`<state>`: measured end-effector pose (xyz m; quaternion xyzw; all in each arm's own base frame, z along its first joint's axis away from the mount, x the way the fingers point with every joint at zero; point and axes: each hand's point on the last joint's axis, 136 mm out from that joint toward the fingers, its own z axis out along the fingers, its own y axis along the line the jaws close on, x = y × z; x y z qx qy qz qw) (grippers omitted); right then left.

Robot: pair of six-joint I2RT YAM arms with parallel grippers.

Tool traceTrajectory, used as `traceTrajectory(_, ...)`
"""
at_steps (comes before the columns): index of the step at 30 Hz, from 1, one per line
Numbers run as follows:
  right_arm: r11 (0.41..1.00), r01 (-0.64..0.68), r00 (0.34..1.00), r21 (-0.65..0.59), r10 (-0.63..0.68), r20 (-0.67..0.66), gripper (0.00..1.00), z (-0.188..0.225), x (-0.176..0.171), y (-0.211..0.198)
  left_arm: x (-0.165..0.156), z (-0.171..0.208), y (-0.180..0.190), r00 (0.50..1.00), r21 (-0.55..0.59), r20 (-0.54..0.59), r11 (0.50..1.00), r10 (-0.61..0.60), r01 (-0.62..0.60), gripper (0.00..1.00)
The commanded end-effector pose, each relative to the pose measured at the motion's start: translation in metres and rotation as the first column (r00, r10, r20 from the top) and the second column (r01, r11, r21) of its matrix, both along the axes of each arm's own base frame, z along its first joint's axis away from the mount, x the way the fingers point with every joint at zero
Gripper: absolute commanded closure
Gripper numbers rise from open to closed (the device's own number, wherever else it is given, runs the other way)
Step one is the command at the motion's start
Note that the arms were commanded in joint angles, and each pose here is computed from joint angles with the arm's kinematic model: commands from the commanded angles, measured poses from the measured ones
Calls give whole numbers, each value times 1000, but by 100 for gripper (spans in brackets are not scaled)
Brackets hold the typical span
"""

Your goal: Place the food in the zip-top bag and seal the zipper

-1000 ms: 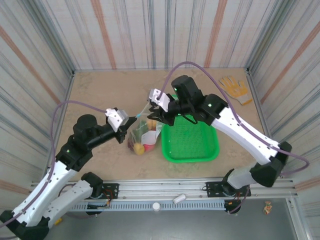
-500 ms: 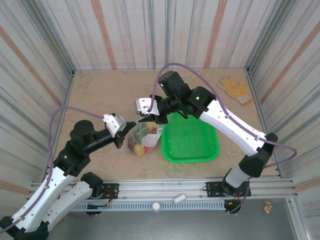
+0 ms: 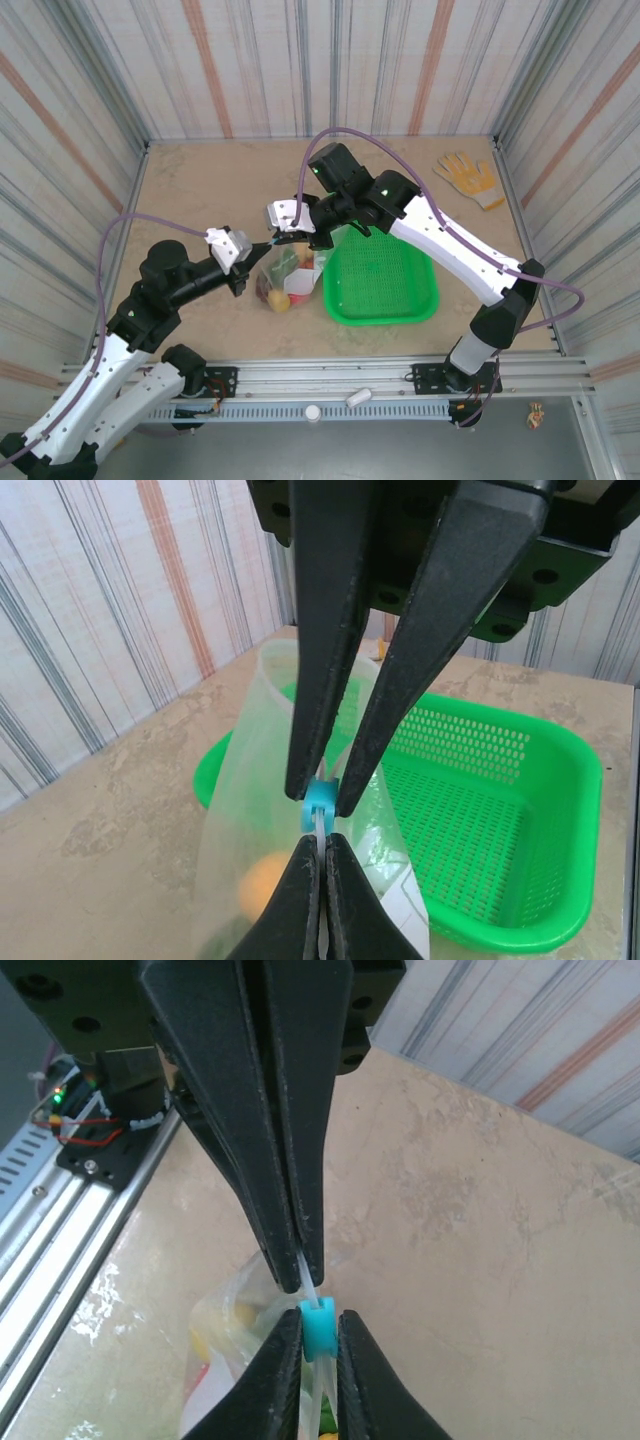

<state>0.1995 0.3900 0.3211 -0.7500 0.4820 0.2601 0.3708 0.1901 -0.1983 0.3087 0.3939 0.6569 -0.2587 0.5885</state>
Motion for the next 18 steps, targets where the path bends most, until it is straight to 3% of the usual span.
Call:
traceTrajectory(1, 1000, -15, 1000, 2, 15, -18, 89, -2, -1, 5, -3, 2, -3, 1000, -19, 10, 1000, -18, 18, 100)
traceTrajectory(6, 1000, -4, 1000, -8, 4, -15, 98, -4, 0, 2, -1, 5, 0, 1000, -21, 11, 1000, 5, -5, 100)
traceTrajectory(18, 994, 107, 993, 11, -107, 40, 99, 0, 20, -16, 3, 24, 6, 998, -43, 31, 998, 50, -49, 100)
